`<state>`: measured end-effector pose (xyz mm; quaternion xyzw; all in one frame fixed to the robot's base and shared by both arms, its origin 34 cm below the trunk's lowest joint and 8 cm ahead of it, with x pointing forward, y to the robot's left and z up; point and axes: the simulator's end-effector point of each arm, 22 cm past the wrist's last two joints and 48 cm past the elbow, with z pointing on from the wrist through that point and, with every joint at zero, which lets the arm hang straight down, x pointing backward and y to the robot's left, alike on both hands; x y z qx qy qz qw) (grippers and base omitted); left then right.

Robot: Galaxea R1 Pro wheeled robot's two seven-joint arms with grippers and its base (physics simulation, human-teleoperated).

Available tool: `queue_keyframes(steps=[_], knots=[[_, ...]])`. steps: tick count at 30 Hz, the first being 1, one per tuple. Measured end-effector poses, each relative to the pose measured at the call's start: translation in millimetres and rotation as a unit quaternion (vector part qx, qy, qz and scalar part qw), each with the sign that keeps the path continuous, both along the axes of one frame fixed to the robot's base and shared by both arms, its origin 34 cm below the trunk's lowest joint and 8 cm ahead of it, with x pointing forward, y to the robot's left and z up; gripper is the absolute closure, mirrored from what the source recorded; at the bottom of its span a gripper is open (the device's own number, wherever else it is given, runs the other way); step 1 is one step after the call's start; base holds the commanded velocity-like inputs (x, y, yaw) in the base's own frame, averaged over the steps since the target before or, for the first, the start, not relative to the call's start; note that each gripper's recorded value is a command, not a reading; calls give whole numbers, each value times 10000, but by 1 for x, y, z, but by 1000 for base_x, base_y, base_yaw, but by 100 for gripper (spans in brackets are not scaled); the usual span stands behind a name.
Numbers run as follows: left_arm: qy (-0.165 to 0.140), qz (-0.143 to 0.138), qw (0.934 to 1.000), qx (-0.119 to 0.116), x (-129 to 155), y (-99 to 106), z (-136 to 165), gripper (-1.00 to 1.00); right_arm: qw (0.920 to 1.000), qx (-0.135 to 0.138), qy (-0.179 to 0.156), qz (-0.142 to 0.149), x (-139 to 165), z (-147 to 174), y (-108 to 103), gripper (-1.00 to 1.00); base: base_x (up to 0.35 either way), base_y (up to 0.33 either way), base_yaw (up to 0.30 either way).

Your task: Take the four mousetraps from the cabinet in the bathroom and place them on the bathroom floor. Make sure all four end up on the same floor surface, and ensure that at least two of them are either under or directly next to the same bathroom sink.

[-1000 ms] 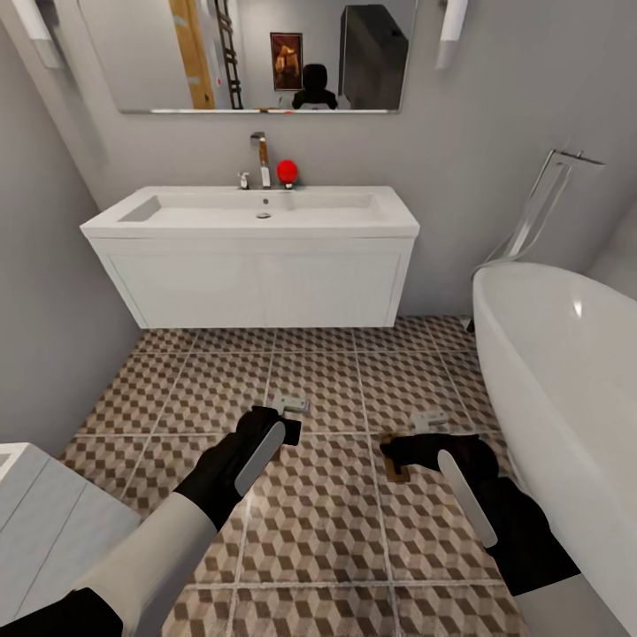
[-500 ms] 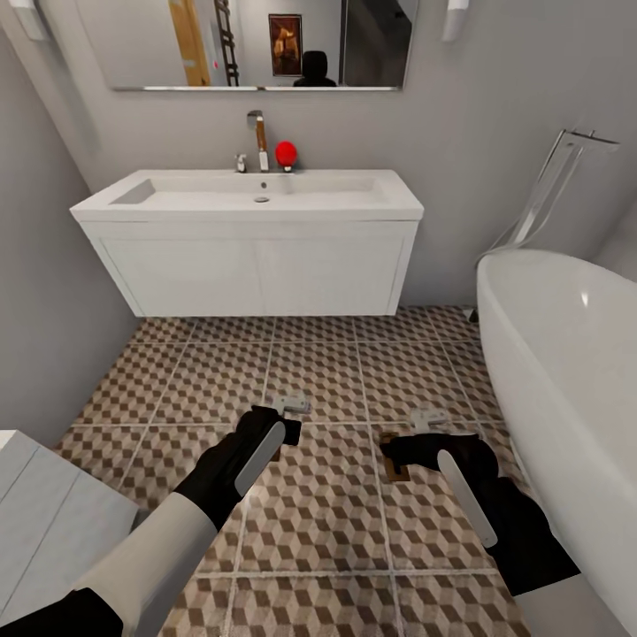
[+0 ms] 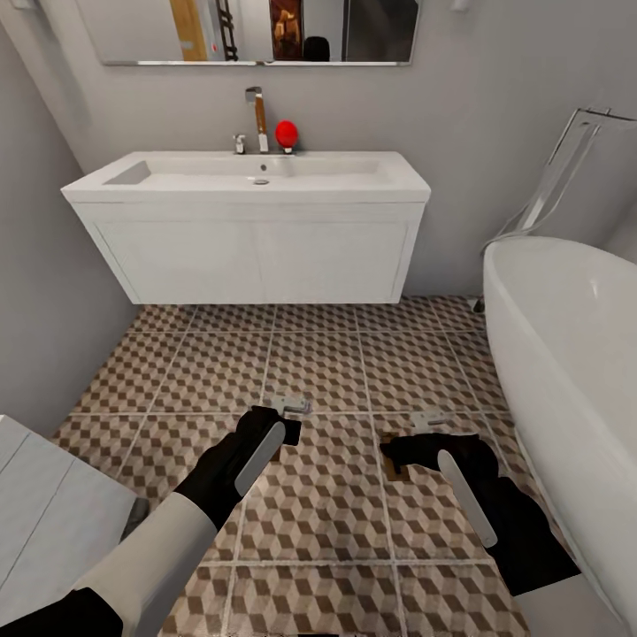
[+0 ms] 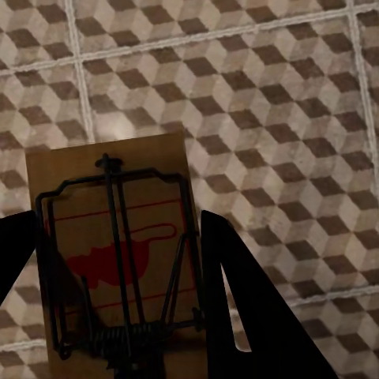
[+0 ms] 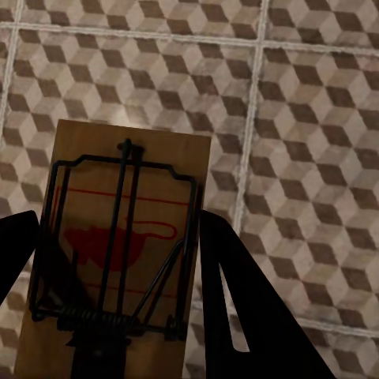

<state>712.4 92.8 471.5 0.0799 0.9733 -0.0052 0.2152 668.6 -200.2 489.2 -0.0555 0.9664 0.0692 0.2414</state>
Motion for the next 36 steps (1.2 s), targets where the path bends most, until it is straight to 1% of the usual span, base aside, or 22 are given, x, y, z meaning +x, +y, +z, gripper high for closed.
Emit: queue_keyframes(steps=[11,17,21,30,36], knots=[[85,0,10000,-1,-8,0,-34,100,10000,0,86,0,-8,-33,0,100,0,0,86],[100,-1,10000,-2,-11,0,-49,100,9999,2,101,-1,-11,-48,0,100,0,0,16],[100,-5,9999,-1,-13,0,-58,100,9999,2,105,-2,-13,-57,0,100,0,0,-157],[100,-6,10000,-2,-18,0,-78,100,9999,1,107,-1,-18,-77,0,100,0,0,-252],[100,-4,10000,-2,-21,0,-91,100,9999,7,101,-1,-21,-90,1,100,0,0,-91]])
